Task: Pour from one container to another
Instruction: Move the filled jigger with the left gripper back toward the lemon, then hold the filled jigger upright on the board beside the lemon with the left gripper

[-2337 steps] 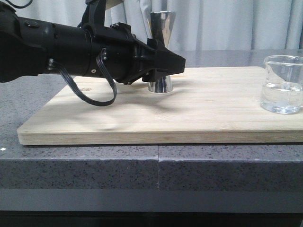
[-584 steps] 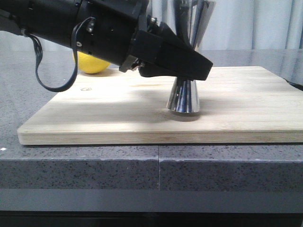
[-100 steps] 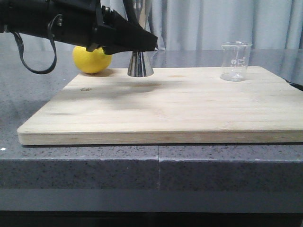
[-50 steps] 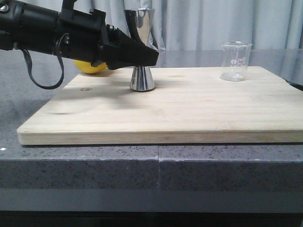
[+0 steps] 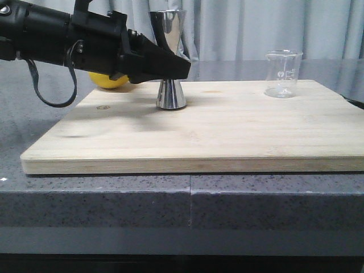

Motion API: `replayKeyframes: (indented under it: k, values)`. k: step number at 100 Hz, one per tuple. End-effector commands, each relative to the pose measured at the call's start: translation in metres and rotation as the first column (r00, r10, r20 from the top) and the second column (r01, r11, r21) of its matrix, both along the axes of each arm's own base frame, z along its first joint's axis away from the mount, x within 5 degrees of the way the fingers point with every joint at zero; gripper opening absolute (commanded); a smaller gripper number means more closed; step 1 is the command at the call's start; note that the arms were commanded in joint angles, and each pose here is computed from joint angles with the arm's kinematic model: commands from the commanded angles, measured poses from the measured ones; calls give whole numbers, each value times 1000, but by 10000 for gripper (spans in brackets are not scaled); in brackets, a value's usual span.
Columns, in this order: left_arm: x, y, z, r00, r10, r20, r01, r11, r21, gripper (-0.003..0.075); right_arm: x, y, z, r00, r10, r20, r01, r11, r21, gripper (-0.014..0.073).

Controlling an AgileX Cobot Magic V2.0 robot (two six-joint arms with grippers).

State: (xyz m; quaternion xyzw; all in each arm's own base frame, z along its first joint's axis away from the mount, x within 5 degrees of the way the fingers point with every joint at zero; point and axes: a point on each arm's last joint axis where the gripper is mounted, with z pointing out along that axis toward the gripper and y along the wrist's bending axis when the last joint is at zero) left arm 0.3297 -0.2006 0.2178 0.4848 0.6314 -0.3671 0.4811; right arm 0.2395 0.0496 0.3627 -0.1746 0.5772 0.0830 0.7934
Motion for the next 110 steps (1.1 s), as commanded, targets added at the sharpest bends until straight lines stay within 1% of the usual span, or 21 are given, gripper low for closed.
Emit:
replayKeyframes:
  k: [1,110]
  values:
    - [1,-1,35,999,16,43,-10,990,-142,63,-8,-1,19,995,16,103,-20,999,36,540]
    - [-1,-1,29,998,-11,65,16,997,-75,63,-8,-1,19,995,16,103,-20,999,36,540]
